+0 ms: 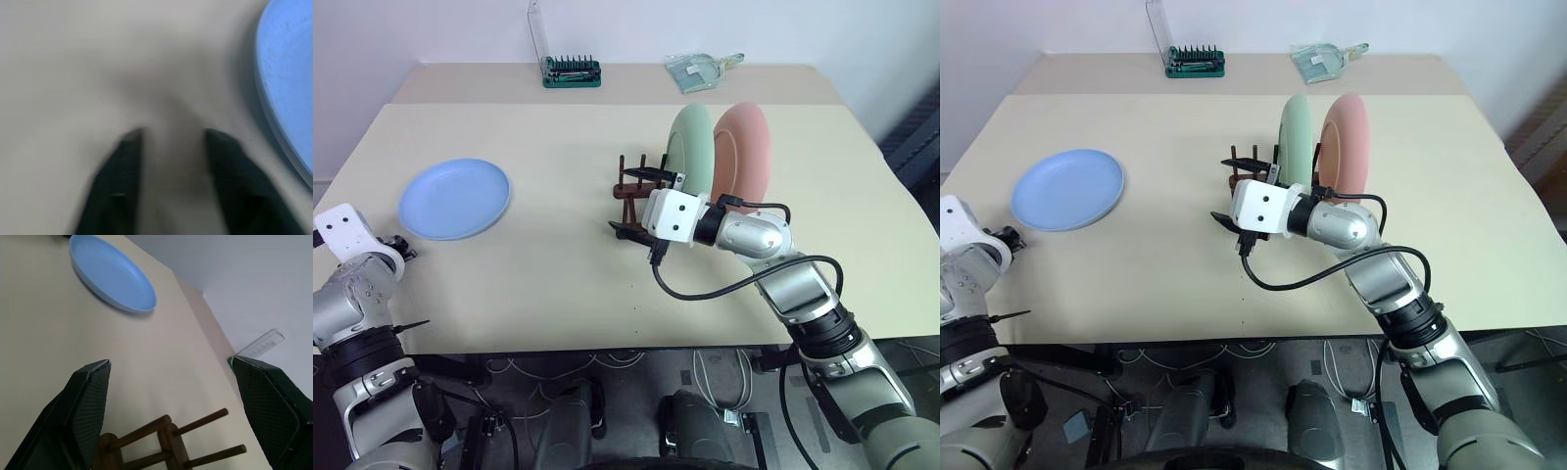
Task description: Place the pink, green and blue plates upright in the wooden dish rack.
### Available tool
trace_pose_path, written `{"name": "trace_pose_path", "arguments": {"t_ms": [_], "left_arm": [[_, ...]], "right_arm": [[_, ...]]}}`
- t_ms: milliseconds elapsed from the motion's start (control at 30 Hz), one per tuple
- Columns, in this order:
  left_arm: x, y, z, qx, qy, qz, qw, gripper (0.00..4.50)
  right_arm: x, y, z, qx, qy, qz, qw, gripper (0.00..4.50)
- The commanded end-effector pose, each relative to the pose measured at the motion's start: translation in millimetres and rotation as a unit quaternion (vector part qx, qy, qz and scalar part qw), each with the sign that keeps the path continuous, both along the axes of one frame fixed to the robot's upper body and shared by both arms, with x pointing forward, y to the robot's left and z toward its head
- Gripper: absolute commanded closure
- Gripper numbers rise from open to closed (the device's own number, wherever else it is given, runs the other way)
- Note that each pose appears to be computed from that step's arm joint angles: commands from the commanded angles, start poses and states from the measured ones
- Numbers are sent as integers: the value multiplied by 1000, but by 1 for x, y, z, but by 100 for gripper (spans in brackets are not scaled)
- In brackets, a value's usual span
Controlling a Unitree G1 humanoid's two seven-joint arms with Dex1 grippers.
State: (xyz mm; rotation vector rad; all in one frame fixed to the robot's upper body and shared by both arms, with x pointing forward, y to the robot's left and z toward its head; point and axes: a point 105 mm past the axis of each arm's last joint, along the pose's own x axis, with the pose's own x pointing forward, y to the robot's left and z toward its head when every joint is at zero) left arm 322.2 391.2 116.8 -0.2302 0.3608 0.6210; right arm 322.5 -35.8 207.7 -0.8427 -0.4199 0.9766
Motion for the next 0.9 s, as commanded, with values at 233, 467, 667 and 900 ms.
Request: {"name": "trace_pose_path", "arguments": {"t_ms": [233,467,667,900], "left_arm": [[-3,19,30,36,-67,70,995,238],[18,-8,72,87,-140,-6,986,8],[35,-39,62,81,-117,-80,987,8],[39,-35,24,18,-55,-52,997,95]], "right_arm": [[-3,-2,7,9,-16,3,1000,44],[-14,1,8,77,92,38,992,44],[-17,3,4,75,104,37,991,44],[-17,5,6,73,97,35,992,44]]}}
